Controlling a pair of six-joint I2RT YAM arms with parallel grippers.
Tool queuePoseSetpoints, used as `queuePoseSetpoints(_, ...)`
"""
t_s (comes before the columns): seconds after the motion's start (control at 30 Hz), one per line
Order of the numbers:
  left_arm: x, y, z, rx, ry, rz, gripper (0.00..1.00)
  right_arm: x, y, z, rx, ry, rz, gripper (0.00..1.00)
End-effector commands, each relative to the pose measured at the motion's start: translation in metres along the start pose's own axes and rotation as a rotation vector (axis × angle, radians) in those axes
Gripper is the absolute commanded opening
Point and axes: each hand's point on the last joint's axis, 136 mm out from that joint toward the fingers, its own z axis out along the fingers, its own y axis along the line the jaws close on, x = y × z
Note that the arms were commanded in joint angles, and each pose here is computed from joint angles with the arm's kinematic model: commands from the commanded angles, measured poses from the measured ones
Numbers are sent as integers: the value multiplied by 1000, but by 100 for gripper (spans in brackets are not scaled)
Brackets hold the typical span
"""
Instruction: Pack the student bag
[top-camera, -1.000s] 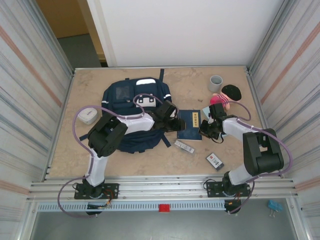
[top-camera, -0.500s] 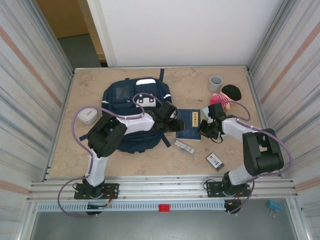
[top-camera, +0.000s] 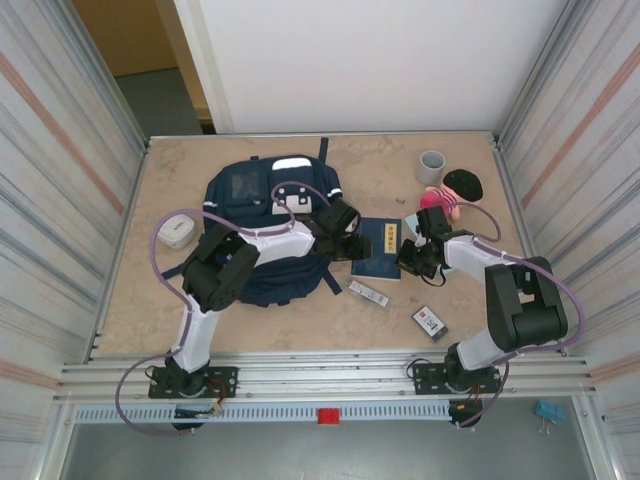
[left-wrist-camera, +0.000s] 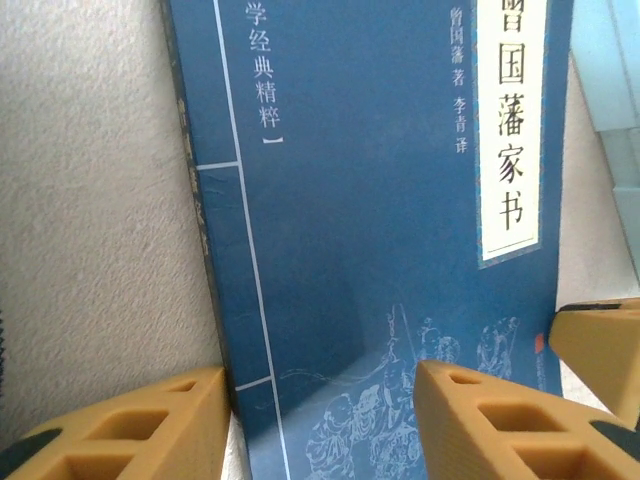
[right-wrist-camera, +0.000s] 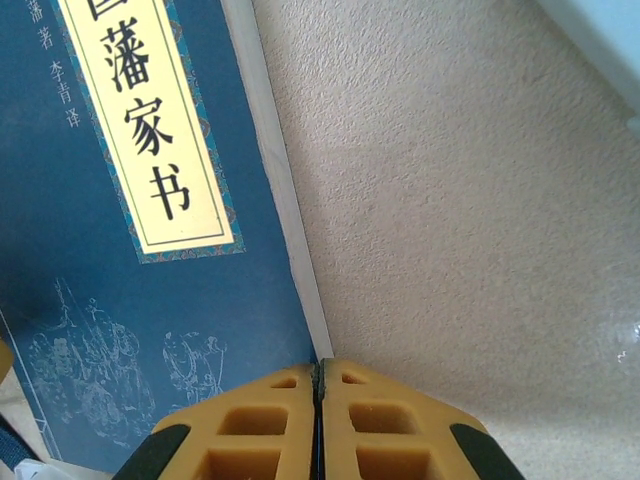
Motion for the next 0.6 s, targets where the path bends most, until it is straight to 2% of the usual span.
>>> queuePoseSetpoints(0.0, -11, -57, -39, 196, -56, 58, 51, 17, 3, 9, -31, 72, 33, 9)
queuePoseSetpoints(0.13, -14, -73, -56, 279, -87, 57, 52, 16, 6, 5, -23, 59, 20, 9)
queuePoseSetpoints(0.4, -10, -84, -37, 389, -48, -13, 52, 17, 2, 5, 5, 61, 10, 8)
queuePoseSetpoints(0.57, -13, -73, -31, 306, -51, 2, 50, 17, 3, 3, -1, 58, 8, 7)
